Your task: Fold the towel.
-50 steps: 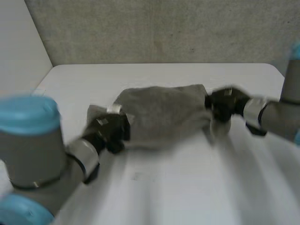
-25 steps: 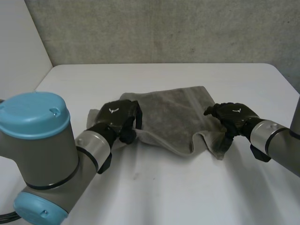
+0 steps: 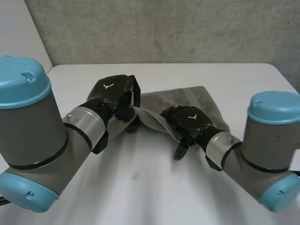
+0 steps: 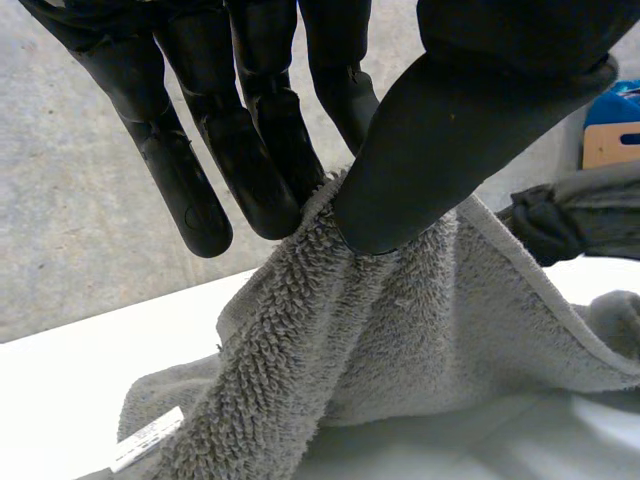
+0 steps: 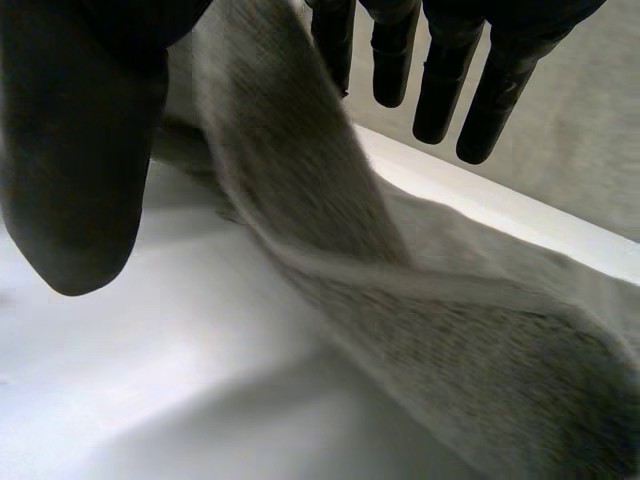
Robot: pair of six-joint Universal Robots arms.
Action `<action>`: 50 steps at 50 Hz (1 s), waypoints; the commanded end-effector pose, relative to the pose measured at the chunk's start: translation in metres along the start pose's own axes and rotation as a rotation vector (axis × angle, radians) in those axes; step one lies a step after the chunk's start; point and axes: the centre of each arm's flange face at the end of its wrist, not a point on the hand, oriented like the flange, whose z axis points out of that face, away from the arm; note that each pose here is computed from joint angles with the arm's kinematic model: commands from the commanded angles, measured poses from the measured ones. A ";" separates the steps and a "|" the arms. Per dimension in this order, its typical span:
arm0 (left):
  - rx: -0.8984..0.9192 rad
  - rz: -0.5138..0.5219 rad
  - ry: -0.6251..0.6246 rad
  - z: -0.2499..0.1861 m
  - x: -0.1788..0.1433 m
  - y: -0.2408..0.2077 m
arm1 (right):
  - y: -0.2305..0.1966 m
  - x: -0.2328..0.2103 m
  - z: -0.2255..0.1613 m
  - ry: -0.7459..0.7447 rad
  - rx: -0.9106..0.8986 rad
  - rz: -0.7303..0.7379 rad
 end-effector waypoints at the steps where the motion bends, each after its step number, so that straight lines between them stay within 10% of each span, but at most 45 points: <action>1: 0.006 -0.004 -0.041 0.000 -0.014 -0.003 | 0.014 0.027 0.022 0.201 -0.040 -0.024; 16: 0.020 -0.021 -0.101 0.006 -0.036 -0.009 | 0.029 0.113 0.019 0.465 -0.025 -0.017; 50: -0.329 0.011 -0.015 -0.028 -0.010 0.099 | 0.023 0.164 -0.015 0.461 -0.033 -0.129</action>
